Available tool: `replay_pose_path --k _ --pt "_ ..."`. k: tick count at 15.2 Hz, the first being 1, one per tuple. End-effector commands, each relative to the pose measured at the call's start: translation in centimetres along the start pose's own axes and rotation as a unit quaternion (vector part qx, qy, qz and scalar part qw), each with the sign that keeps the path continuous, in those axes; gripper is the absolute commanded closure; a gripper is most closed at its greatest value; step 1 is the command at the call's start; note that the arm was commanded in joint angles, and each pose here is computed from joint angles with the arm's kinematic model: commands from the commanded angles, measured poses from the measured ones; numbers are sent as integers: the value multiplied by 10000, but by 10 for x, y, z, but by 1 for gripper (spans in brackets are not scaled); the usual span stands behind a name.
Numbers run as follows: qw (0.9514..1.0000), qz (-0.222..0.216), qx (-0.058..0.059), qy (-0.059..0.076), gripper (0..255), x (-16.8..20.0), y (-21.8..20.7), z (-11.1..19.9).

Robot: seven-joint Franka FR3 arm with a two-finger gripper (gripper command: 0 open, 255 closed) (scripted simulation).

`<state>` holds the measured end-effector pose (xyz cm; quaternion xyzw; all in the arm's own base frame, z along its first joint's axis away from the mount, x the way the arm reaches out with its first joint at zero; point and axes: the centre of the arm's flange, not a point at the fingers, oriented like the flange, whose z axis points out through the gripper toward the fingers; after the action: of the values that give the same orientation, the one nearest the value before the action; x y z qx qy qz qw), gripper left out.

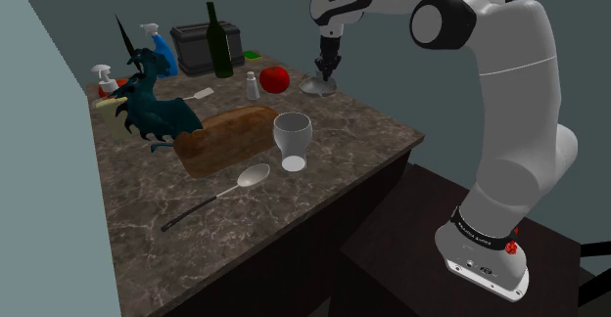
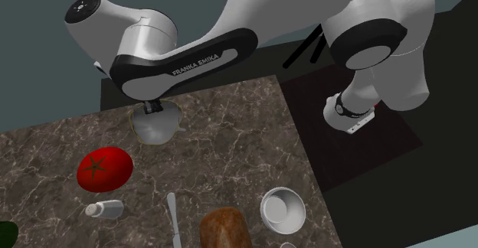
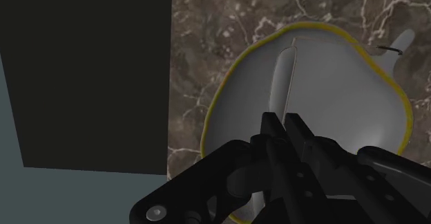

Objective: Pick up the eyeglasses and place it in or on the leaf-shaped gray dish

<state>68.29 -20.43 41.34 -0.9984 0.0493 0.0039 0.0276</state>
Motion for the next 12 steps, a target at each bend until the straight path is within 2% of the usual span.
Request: replay_pose_path --k 1,5,6,11,12 --pt "10000 0 0 2 255 0 0 1" --pt "10000 0 0 2 255 0 0 1" --pt "10000 0 0 2 0 0 0 1" --pt "10000 0 0 2 0 0 0 1" --pt "10000 0 0 2 0 0 0 -13"
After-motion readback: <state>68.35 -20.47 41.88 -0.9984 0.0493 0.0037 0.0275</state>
